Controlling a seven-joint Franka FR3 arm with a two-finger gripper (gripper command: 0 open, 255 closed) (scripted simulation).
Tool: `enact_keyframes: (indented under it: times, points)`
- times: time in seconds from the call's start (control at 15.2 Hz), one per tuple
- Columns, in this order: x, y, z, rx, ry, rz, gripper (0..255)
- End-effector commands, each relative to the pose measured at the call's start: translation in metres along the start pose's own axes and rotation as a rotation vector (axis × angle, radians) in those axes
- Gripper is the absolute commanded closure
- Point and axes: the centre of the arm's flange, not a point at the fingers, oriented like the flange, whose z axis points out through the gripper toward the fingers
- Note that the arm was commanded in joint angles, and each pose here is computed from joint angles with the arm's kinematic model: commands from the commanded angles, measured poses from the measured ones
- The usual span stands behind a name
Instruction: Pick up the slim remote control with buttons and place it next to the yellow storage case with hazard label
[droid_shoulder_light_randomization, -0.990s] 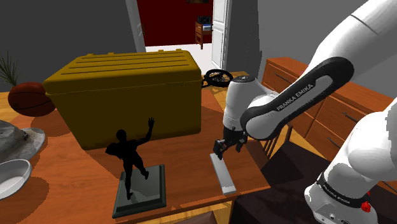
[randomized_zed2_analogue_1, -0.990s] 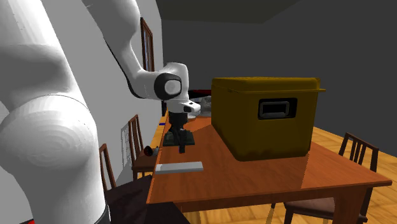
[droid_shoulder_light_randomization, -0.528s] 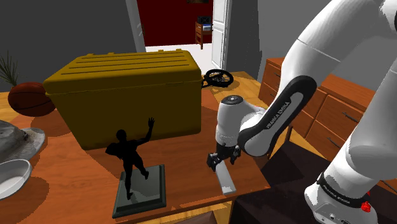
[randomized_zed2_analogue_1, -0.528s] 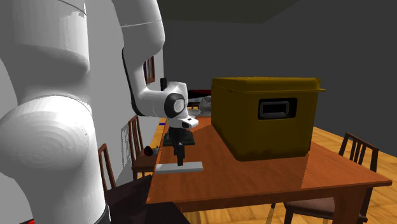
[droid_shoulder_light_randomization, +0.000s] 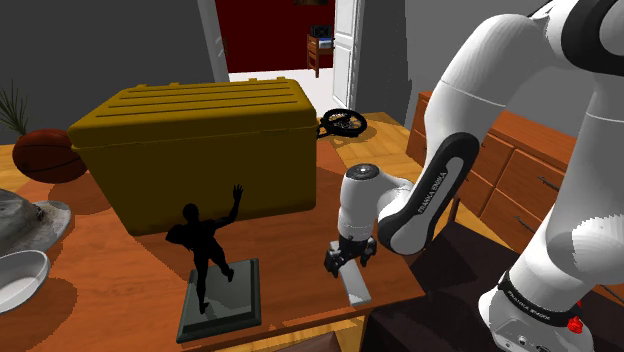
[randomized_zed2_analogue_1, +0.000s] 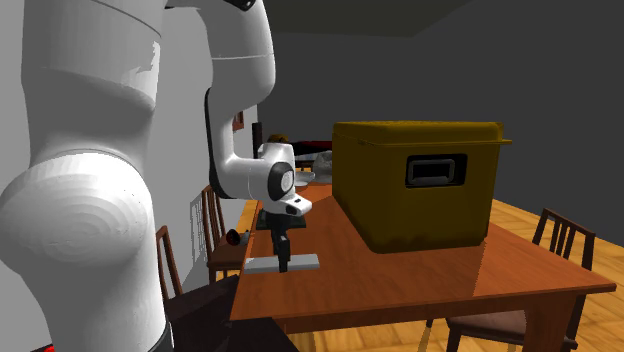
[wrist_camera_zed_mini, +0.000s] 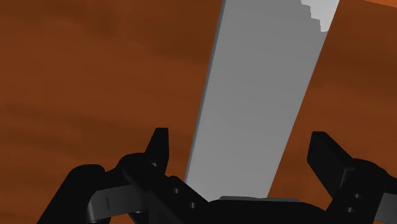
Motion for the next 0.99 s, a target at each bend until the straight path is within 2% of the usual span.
enact_keyframes:
  times: [0.0,0.26,0.33,0.92]
  points:
    - [0.0001,-0.0001,0.001,0.0,0.0,0.0,0]
    - [0.0001,-0.0001,0.0009,0.0,0.0,0.0,0]
    - [0.0001,-0.0001,0.0009,0.0,0.0,0.0,255]
    - [0.0001,-0.0001,0.001,0.0,0.0,0.0,255]
